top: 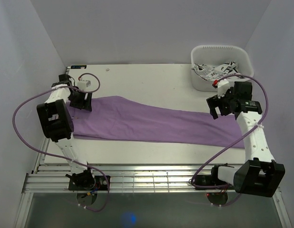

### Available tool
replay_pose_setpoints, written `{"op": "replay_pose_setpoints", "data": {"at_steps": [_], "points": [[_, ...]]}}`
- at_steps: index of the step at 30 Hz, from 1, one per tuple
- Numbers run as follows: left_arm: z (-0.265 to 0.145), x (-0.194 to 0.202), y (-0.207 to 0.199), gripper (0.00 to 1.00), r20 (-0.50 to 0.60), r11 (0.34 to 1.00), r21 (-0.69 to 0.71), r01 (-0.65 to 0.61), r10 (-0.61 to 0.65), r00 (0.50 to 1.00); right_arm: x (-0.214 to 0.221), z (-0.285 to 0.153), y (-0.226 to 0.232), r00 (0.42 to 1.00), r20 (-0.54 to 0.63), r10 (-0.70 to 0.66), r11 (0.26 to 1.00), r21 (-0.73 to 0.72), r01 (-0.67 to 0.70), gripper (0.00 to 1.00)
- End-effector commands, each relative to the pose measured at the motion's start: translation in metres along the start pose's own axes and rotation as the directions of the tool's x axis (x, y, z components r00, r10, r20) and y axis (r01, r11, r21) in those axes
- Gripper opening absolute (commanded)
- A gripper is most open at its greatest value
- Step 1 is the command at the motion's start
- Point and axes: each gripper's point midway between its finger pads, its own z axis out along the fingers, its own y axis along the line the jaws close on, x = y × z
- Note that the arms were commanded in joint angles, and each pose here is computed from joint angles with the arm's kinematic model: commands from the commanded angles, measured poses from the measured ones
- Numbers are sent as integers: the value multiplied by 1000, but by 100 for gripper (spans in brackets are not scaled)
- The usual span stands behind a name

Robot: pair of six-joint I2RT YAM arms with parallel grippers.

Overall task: Fold and stack the trousers
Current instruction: Fold the trousers

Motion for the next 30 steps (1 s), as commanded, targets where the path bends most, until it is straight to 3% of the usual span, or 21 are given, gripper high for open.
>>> {"op": "replay_pose_setpoints", "data": {"at_steps": [1, 2, 3, 9, 14, 23, 30], "points": [[-42, -41, 6, 81, 119, 997, -81, 2, 8, 993, 19, -17, -13, 993, -68, 98, 995, 13, -97, 93], [-51, -43, 4, 93, 133, 996, -87, -6, 17, 991, 27, -19, -17, 990, -87, 108, 994, 22, -106, 93], [-55, -38, -2, 98, 132, 997, -82, -13, 24, 991, 46, -19, -26, 983, -129, 129, 991, 44, -124, 94], [-110, -20, -32, 98, 162, 992, -116, -51, 70, 984, 110, -11, -73, 930, -209, 303, 953, 55, -299, 100], [-127, -4, -42, 98, 131, 990, -133, -46, 63, 989, 144, -6, -114, 879, -226, 420, 908, 94, -409, 84], [-147, 4, -48, 98, 129, 984, -165, -68, 90, 988, 192, 42, -110, 823, -279, 495, 866, 86, -492, 68], [-141, -1, -47, 98, 149, 981, -163, -104, 129, 980, 223, 64, -86, 768, -350, 536, 835, 88, -542, 67]]}}
